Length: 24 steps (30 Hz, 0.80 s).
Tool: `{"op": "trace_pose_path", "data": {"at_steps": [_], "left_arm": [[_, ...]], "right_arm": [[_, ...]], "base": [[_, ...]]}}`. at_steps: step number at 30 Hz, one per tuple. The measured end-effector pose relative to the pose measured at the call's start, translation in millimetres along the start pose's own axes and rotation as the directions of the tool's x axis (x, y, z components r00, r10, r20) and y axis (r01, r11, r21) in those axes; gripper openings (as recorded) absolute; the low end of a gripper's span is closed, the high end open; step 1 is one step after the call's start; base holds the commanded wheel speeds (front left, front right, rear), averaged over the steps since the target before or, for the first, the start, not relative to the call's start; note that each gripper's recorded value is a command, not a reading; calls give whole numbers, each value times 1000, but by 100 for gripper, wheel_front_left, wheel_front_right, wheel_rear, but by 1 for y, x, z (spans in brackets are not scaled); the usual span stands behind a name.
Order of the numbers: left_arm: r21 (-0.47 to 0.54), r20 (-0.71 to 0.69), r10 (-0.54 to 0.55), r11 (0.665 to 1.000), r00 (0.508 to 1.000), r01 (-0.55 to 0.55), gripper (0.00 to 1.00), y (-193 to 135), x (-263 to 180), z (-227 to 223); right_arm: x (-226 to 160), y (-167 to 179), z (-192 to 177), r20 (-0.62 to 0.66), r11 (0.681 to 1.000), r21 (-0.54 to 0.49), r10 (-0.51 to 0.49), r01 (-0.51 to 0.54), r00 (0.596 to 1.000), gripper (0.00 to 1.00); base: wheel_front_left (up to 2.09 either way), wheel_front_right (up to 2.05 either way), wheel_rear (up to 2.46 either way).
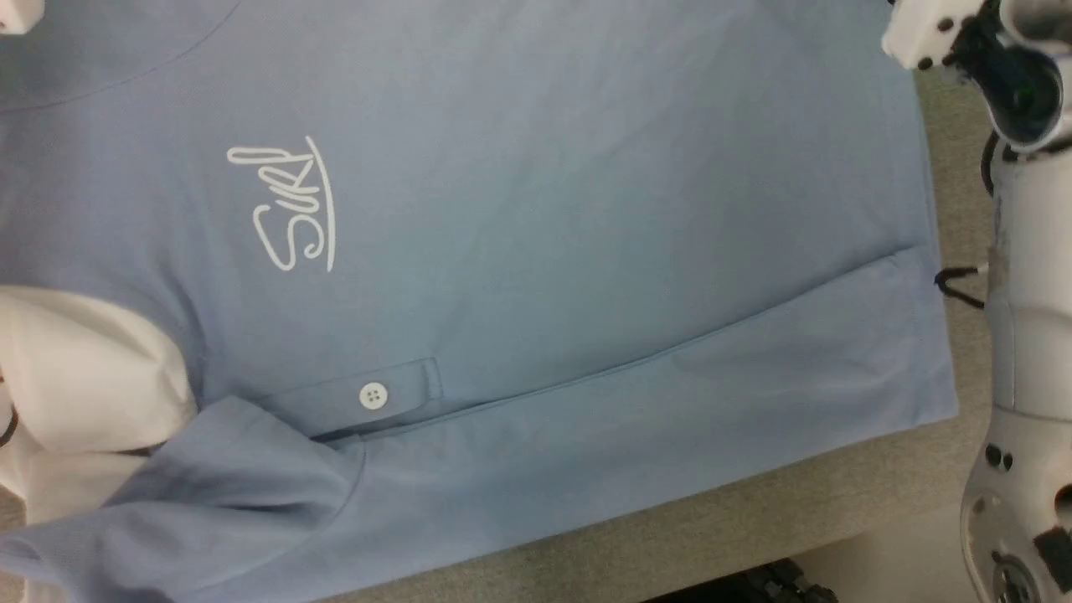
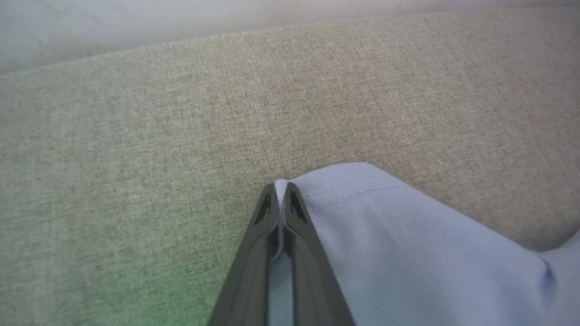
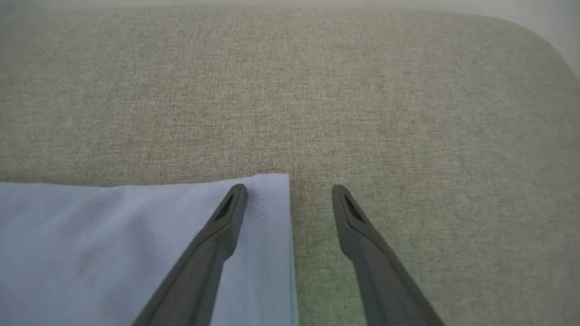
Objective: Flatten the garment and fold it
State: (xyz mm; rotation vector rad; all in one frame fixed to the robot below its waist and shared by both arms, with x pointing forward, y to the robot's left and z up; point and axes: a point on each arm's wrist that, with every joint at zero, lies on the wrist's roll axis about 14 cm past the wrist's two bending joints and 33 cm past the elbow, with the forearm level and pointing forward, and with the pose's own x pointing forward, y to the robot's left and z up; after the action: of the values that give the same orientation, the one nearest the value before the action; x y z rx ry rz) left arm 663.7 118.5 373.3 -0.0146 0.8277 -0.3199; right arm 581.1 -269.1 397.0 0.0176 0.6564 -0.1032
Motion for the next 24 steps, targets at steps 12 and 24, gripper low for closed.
{"op": "trace_pose_path", "data": {"at_steps": [12, 24], "left_arm": [[10, 32, -14, 1000, 999, 14, 0, 3, 0, 1], [85, 356, -61, 996, 932, 33, 0, -4, -42, 29]], "right_arm": [[26, 11, -19, -265, 999, -50, -27, 14, 964, 0], [-5, 30, 10, -10, 998, -21, 59, -59, 998, 0]], "base": [[0, 0, 0], [0, 0, 0]]}}
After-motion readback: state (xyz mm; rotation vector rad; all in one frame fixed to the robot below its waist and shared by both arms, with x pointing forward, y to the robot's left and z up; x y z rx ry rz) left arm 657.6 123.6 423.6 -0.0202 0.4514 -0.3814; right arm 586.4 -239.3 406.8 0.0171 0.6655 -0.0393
